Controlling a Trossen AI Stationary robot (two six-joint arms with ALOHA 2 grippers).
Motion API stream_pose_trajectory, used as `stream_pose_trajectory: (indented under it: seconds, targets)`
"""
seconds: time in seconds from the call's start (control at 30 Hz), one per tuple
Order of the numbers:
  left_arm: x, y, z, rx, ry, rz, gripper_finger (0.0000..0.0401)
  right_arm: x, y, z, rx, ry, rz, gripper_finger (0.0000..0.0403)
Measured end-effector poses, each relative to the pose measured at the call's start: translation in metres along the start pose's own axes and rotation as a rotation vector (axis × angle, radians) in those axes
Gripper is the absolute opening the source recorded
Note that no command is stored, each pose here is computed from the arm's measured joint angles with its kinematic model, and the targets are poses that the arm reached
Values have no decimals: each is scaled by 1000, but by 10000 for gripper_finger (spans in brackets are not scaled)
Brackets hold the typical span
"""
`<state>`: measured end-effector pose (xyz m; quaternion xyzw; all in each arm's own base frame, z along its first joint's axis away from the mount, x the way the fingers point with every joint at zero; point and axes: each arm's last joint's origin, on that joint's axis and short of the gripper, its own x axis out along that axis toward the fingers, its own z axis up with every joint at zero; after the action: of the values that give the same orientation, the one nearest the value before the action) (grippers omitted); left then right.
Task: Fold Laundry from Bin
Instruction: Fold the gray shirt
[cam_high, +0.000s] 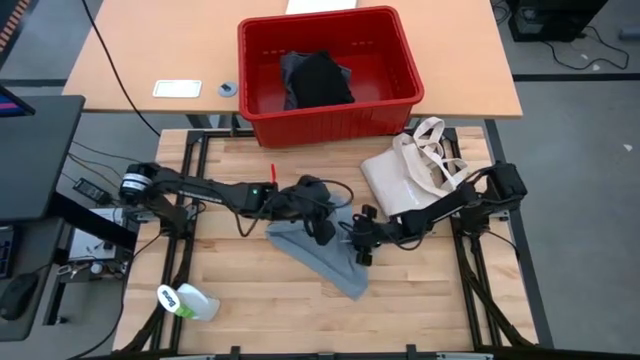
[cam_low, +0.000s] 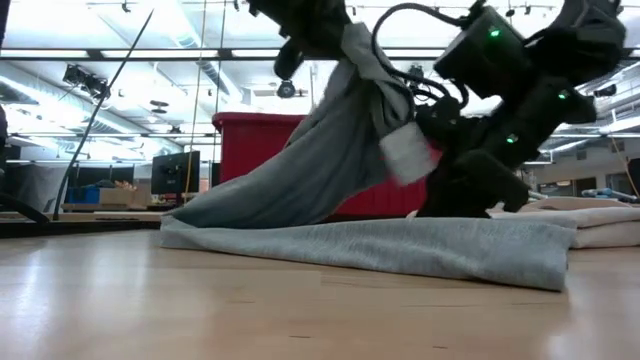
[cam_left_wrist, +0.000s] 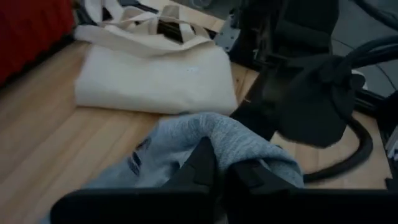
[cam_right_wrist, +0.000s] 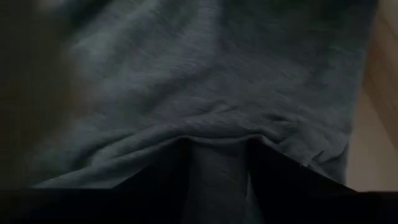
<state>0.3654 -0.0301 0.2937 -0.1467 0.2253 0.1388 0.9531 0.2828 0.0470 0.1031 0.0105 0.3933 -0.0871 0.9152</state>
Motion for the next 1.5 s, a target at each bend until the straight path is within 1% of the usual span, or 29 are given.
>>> stream_pose_trajectory:
  seconds: [0.07,0.13,0.2,0.27,0.3,0.37,0.43,0.5,0.6,0.67,0.73,0.8,0.83,0.9,0.97,1.03,1.1,1.17,1.27,1.4,1.43,1.5]
  targets:
    - [5,-2,-7,12,25,1,14,0,0,3,-8,31,1,171]
    - [12,-7,-7,4,-5,-18,14,-8,-2,2,1,94,-17,171]
    - [16,-9,-13,13,12,-15,14,-19,-2,1,29,152,-40,171]
    - [20,-11,-13,11,-8,-27,14,-33,-3,-3,62,219,-60,171]
    - [21,-10,-15,20,10,-19,14,-39,-2,-4,77,230,-61,171]
    - [26,-10,-18,19,6,-19,14,-52,2,0,92,207,-62,171]
    - [28,-10,-19,23,15,-15,14,-63,11,3,62,130,-83,171]
    - [30,-10,-20,22,12,-16,14,-71,24,2,-35,46,-152,171]
    - [31,-10,-22,26,24,-8,14,-81,43,-4,-185,-83,-318,171]
    - [31,-10,-21,24,20,-10,14,-82,52,-11,-258,-125,-404,172]
    - [31,-10,-21,22,16,-11,14,-80,58,-16,-291,-130,-421,179]
    - [31,-10,-21,21,12,-13,14,-74,60,-19,-301,-106,-394,195]
    - [31,-10,-21,21,12,-13,14,-70,61,-20,-296,-90,-373,207]
    - [31,-10,-20,20,8,-15,14,-63,60,-21,-291,-70,-367,236]
    - [31,-10,-20,20,7,-14,14,-58,56,-20,-279,-84,-412,270]
    - [31,-10,-20,19,6,-15,14,-55,51,-18,-268,-112,-508,303]
    - [31,-10,-20,19,6,-15,14,-53,46,-16,-241,-137,-566,331]
    - [31,-11,-20,19,6,-15,14,-50,43,-11,-214,-156,-576,350]
    - [31,-9,-19,18,3,-13,14,-46,41,-1,-190,-185,-535,360]
    - [32,-8,-19,13,3,-10,14,-42,42,12,-189,-224,-396,351]
    - [32,-8,-19,12,3,-10,14,-42,43,14,-184,-234,-380,348]
    - [32,-8,-19,12,3,-10,14,-42,42,15,-171,-249,-413,340]
